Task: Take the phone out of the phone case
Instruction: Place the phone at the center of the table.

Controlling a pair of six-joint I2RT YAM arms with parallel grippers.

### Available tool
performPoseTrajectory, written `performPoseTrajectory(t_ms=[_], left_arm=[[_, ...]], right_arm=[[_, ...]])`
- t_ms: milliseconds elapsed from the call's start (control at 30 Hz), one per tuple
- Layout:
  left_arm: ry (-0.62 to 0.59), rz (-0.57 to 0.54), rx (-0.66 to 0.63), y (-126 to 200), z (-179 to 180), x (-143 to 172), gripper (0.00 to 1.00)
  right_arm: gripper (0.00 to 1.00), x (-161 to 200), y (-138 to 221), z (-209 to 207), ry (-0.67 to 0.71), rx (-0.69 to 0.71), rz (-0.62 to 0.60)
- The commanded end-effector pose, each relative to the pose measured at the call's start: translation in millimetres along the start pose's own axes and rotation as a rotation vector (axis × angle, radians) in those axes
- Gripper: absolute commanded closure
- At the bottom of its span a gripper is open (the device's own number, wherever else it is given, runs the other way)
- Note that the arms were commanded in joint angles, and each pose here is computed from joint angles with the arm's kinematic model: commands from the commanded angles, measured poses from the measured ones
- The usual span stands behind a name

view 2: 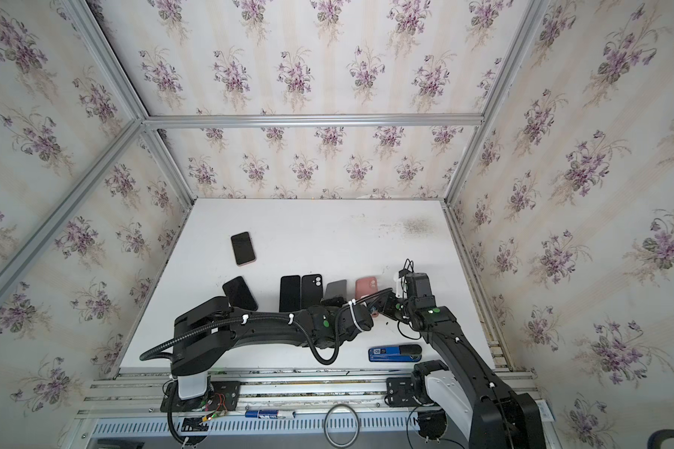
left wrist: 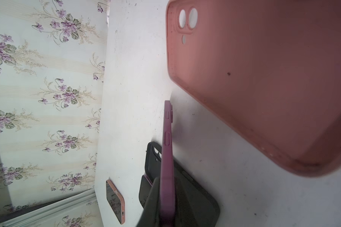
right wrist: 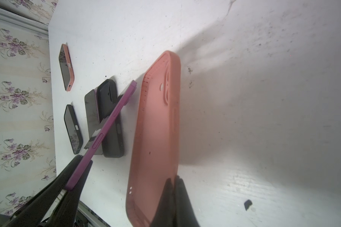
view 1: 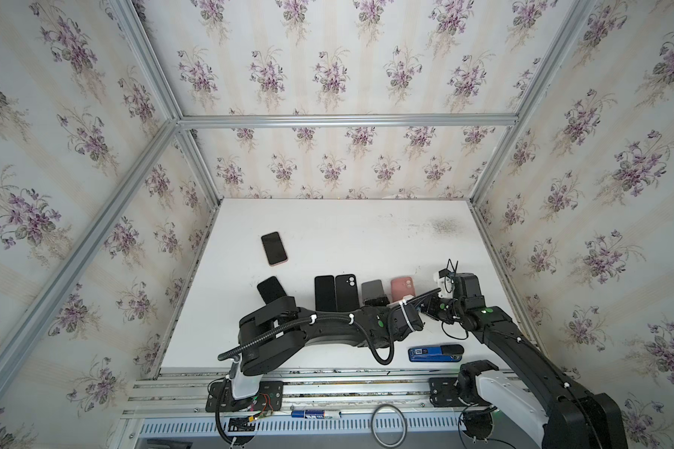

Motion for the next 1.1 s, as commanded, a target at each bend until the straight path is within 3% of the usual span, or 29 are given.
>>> performPoseTrajectory(t_ms=[0, 1067], left_arm=[[0.001, 0.01, -0.033, 0.0, 2.9, -1.5, 0.92], [-0.027, 0.063, 0.054, -29.9, -46.8, -5.4, 0.74]], right_arm=[[1.0, -2.2, 0.4, 4.2, 0.025, -0.021, -0.007], [1.0, 0.4, -10.0, -5.3, 0.026, -0.007, 0.012]])
Point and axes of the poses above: each gripper's point midway between its finger pads, its own y axis back along the fingers, its own z axis along the line the jaws close on, x = y × z, the point moved 2 cm from there along y, back along the fingers, and after that the axes turned 3 degrees about -y, right-handed, at the moved point
